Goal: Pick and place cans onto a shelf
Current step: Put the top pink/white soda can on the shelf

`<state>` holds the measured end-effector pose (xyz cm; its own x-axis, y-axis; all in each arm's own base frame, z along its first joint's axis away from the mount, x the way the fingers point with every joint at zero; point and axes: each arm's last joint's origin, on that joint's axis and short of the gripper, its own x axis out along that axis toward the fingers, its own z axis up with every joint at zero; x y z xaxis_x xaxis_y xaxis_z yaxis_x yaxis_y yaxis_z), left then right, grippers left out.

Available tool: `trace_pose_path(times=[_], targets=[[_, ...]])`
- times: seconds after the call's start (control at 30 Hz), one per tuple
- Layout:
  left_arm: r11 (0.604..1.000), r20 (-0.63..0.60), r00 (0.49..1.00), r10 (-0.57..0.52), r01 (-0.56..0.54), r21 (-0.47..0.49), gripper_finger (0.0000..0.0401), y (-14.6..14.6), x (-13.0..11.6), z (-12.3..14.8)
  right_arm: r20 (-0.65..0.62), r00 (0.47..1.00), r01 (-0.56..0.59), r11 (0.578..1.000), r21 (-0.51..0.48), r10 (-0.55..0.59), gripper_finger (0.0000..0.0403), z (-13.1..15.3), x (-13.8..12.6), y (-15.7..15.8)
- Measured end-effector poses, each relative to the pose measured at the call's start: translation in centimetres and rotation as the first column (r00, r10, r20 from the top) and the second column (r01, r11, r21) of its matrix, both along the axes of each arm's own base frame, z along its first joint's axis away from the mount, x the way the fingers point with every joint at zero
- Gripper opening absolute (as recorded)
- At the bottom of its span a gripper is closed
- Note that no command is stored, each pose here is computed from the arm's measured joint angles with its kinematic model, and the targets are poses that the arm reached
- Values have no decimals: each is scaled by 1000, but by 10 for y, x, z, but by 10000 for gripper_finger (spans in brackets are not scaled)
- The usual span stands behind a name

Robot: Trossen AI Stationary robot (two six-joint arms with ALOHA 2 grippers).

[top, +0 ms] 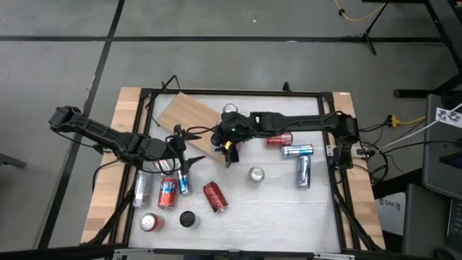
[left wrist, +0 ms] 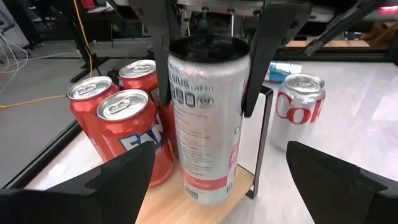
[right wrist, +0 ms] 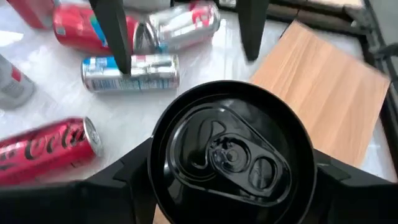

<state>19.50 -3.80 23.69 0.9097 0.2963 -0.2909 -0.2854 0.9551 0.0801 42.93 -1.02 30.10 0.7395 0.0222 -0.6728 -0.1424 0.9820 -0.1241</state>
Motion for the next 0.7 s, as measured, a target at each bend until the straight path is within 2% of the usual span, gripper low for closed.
trace_pose_path(times=[0.37,0.7], targets=[[1000,11,1000,0,0,-3,357,0,1,1,-13,1000,1,1000,-10,-1,257,-13,-1,0],[999,32,999,15,-13,-51,357,0,1,1,-29,1000,1,1000,-10,-1,257,-17,-2,0]])
